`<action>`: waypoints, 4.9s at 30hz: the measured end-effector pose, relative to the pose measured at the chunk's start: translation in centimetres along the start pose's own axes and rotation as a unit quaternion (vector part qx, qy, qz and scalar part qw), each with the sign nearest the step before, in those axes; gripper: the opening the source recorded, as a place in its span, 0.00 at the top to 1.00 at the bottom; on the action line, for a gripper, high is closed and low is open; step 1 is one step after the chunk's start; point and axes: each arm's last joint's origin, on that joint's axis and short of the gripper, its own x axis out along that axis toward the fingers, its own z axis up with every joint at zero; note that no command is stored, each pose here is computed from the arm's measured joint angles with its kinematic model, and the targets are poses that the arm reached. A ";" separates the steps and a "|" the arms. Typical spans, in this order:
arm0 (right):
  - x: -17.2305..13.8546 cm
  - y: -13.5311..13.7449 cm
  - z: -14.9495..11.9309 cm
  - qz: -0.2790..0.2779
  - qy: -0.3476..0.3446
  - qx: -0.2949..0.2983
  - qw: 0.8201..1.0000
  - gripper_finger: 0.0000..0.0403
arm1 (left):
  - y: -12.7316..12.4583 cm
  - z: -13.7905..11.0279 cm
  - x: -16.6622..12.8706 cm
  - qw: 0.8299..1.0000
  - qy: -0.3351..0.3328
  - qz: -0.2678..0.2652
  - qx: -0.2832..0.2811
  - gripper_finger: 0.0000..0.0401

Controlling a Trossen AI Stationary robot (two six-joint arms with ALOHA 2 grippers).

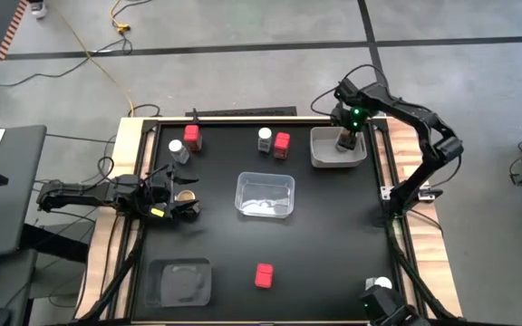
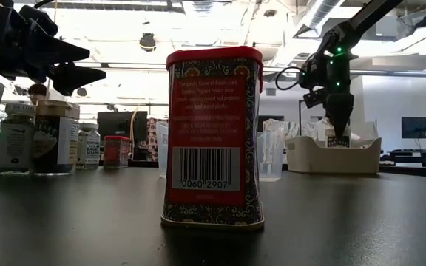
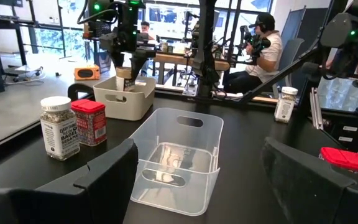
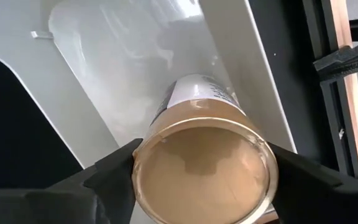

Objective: Sort spices by type
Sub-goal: Put the gold seasoning bottle into the white bin, then put the white seasoning bottle into the transparent bin

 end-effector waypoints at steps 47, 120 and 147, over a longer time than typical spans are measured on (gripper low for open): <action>-13.7 8.7 -2.0 -0.028 -0.094 0.243 0.965 0.17 | 0.0 0.0 0.0 1.000 0.000 0.000 0.000 0.18; -9.1 28.5 -10.0 0.027 -0.052 0.440 0.896 0.21 | -0.4 11.6 0.2 0.939 0.270 0.199 -0.076 0.18; -8.9 25.9 -7.8 0.004 -0.077 0.385 0.920 0.21 | -1.5 10.4 2.5 0.772 0.560 0.259 -0.153 0.18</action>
